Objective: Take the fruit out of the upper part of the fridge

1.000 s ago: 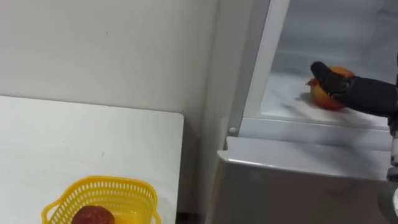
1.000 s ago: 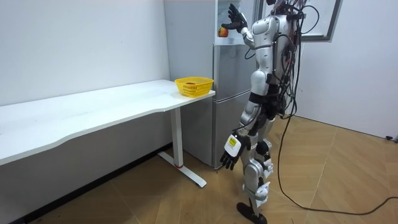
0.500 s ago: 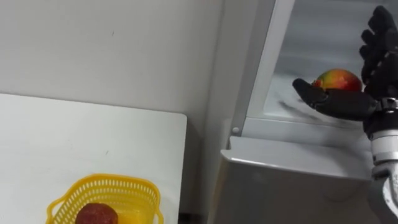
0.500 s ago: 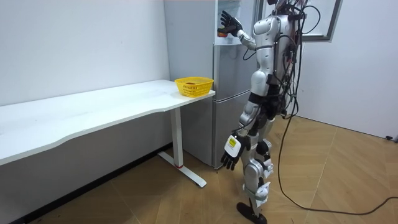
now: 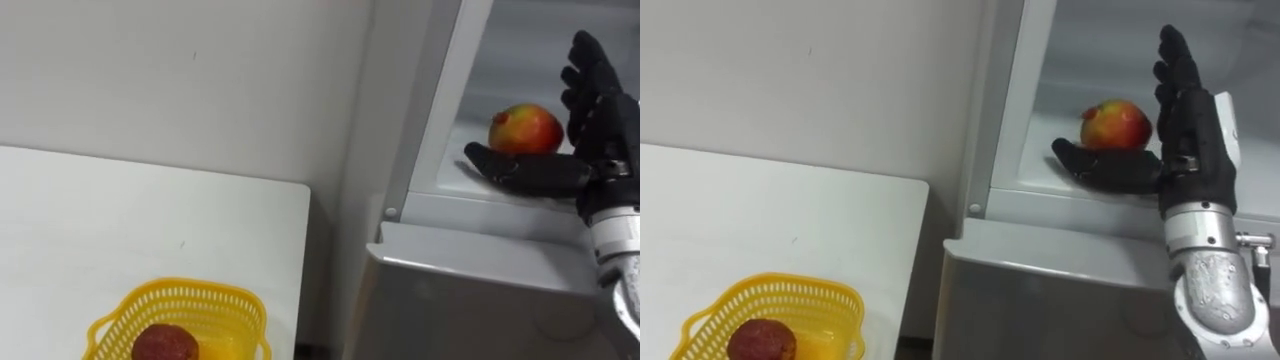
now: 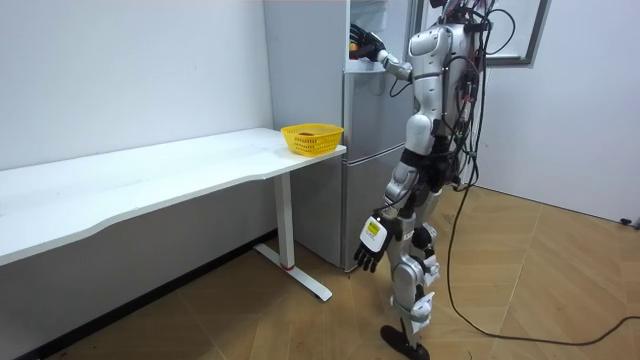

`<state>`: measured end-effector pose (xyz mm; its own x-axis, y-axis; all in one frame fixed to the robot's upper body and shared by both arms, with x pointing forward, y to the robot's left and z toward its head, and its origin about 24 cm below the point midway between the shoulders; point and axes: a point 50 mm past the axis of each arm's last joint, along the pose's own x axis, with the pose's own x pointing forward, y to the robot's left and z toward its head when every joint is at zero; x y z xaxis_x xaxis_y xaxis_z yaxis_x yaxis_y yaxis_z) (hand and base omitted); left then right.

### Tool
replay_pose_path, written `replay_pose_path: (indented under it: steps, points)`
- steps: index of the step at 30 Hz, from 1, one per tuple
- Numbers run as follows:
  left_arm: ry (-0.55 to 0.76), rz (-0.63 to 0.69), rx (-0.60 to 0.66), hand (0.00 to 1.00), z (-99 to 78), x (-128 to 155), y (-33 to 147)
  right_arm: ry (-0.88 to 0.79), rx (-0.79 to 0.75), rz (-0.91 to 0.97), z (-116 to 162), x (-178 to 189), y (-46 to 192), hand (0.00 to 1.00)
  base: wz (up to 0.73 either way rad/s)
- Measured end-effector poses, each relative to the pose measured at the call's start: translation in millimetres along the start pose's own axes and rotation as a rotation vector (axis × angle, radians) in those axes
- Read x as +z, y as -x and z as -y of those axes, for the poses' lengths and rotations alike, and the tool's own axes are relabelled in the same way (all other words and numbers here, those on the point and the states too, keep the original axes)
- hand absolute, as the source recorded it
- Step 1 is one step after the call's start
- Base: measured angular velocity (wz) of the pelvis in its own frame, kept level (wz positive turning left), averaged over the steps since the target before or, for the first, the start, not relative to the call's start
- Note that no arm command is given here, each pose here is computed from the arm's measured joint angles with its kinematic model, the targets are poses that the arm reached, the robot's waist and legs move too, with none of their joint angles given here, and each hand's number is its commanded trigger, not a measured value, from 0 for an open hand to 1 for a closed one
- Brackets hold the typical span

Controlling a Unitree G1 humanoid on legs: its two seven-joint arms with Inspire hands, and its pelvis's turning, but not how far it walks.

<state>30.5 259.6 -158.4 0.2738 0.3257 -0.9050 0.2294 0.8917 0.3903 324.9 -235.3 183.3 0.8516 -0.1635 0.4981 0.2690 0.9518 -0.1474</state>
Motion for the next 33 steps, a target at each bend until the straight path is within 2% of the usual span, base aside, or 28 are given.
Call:
replay_pose_path:
  steps: [6,20,33]
  points:
    - [-0.005,-0.011,0.01,0.0,-3.6,-3,0.2,0.027,0.035,-0.052,2,-12,0,0.0,0.0]
    - [-0.008,-0.003,0.013,0.0,-5.3,0,-0.4,0.073,0.08,-0.038,8,-12,-2,0.0,0.0]
    - [-0.012,-0.036,0.004,0.0,-6.5,1,-1.6,0.087,0.196,-0.089,10,-19,-9,0.0,0.0]
